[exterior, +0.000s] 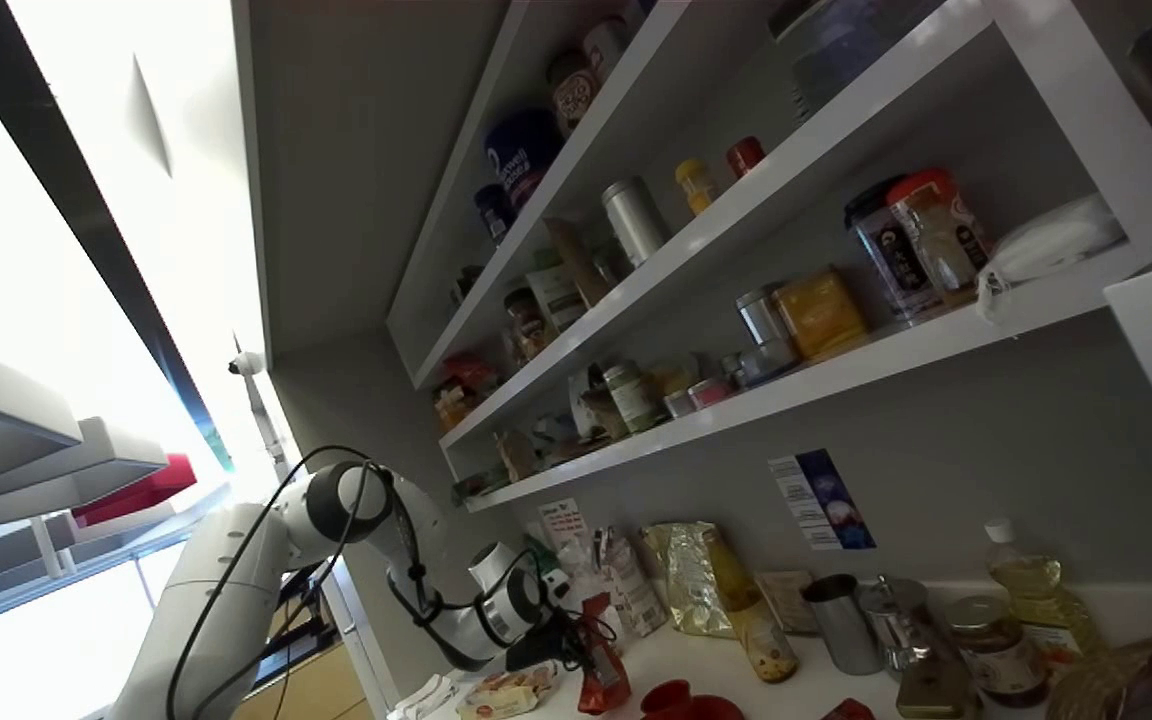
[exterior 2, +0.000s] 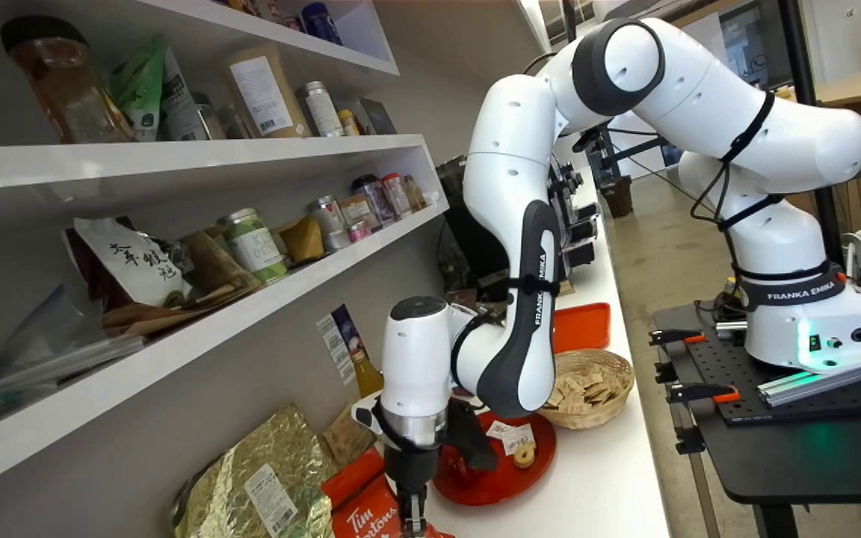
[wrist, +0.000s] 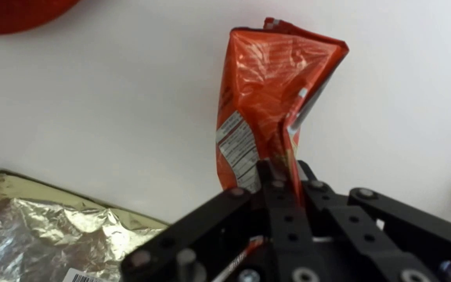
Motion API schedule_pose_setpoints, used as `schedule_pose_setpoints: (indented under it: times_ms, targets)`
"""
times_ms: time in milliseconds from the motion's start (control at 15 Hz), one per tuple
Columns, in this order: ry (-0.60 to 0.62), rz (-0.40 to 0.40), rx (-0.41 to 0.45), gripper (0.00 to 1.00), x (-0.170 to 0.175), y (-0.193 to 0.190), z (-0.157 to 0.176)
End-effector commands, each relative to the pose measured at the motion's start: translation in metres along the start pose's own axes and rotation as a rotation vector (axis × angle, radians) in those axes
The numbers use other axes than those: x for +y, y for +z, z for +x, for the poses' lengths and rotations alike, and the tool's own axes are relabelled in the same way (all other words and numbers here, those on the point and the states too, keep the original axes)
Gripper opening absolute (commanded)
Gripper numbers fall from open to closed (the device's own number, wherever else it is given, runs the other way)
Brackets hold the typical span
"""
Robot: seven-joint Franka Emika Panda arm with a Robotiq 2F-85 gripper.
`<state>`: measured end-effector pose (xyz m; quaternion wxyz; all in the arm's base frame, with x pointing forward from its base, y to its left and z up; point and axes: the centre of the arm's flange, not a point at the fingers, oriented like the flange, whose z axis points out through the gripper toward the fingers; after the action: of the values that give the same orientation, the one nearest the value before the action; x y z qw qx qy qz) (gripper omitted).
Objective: Remove the orange packet from the shelf
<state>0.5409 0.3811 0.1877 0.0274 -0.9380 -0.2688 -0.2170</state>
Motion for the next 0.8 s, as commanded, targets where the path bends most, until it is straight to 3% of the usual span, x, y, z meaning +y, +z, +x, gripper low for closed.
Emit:
schedule_pose_setpoints:
  times_ms: [0, 333, 667, 733]
  targets:
    - [0.026, -0.026, 0.074, 0.02, -0.004, -0.001, 0.006]
    - [0.064, -0.012, -0.011, 0.01, -0.007, 0.006, -0.012]
    - [0.081, -0.013, -0.028, 0.01, -0.006, 0.013, -0.019]
    - [0.084, -0.004, -0.031, 0.28, -0.006, 0.012, -0.018]
